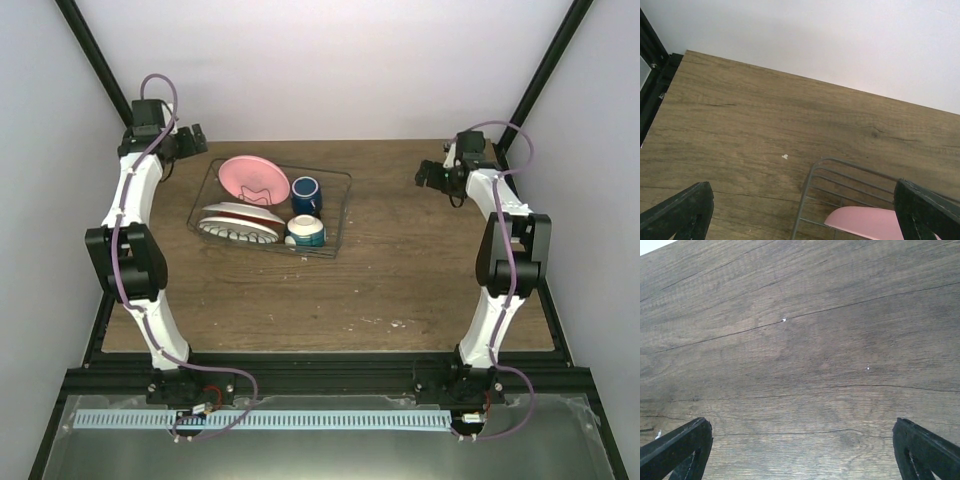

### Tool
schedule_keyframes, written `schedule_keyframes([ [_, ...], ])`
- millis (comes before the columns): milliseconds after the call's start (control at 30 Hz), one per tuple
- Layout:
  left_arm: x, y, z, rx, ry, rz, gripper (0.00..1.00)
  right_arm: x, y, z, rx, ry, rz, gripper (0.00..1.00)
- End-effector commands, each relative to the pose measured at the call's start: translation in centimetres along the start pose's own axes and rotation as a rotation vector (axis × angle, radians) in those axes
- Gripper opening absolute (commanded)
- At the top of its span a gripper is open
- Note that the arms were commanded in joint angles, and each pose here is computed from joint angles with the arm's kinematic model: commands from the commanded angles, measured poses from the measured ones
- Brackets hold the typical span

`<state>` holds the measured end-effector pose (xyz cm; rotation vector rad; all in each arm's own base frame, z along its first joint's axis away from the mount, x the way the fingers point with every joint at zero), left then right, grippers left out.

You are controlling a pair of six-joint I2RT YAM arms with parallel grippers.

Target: Load the mixed dishes into the dish rack

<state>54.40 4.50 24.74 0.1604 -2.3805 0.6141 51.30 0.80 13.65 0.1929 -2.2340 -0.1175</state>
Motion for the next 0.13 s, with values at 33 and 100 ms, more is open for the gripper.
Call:
schedule_keyframes([
  [33,1.24,-0.51,-1.64,-0.043,-0.070,0.004,1.00,0.55,-0.25,-1.97,-0.005,-0.041,0.017,1.00],
  [100,1.34,-0.64,-1.82,-0.044,-0.076,0.011,1.00,0.52,-0.26,-1.96,-0.005,-0.039,0.017,1.00],
])
Point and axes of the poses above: each gripper's point midway between its finger pads, its own x axis back along the fingers, its own y axis along the line the jaws close on, z = x × y, the point moved 1 cm from there along x, back along the fingers, and after that the axes turned 13 degrees about x, right-handed, at the moved point
